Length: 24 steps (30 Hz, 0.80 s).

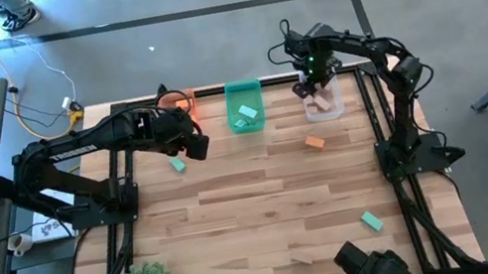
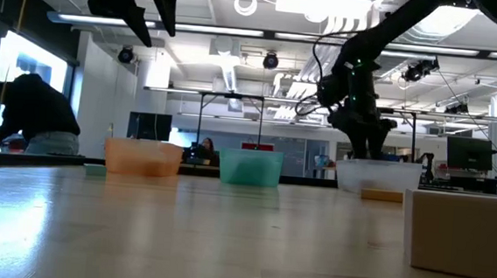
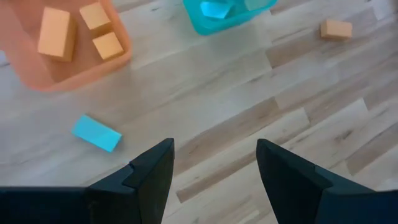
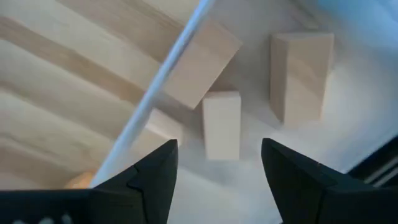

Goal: Sort & place blocks by color
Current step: Put the blue block into the green bin

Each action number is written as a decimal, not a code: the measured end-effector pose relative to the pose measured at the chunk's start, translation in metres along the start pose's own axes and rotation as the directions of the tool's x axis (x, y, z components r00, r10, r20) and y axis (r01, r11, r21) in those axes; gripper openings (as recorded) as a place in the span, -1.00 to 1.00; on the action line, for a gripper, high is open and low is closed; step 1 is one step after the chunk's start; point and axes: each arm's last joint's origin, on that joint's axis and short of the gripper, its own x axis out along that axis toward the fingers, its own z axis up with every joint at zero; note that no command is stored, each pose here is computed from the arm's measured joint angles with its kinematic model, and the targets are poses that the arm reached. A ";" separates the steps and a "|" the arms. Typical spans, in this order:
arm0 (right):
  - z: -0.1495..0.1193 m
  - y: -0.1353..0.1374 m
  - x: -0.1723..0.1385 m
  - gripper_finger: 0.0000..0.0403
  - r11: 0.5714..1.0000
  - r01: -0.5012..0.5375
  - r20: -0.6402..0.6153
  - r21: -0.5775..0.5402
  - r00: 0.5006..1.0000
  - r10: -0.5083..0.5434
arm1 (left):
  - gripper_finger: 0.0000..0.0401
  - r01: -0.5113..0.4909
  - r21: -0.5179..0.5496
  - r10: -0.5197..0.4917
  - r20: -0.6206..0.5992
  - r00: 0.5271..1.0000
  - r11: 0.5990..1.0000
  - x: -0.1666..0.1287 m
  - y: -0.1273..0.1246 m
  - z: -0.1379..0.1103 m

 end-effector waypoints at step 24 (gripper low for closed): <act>0.006 0.028 -0.165 0.07 0.940 0.111 0.533 -0.324 0.842 0.084 | 0.06 -0.285 -0.501 0.285 -0.078 0.955 0.817 0.073 0.033 -0.038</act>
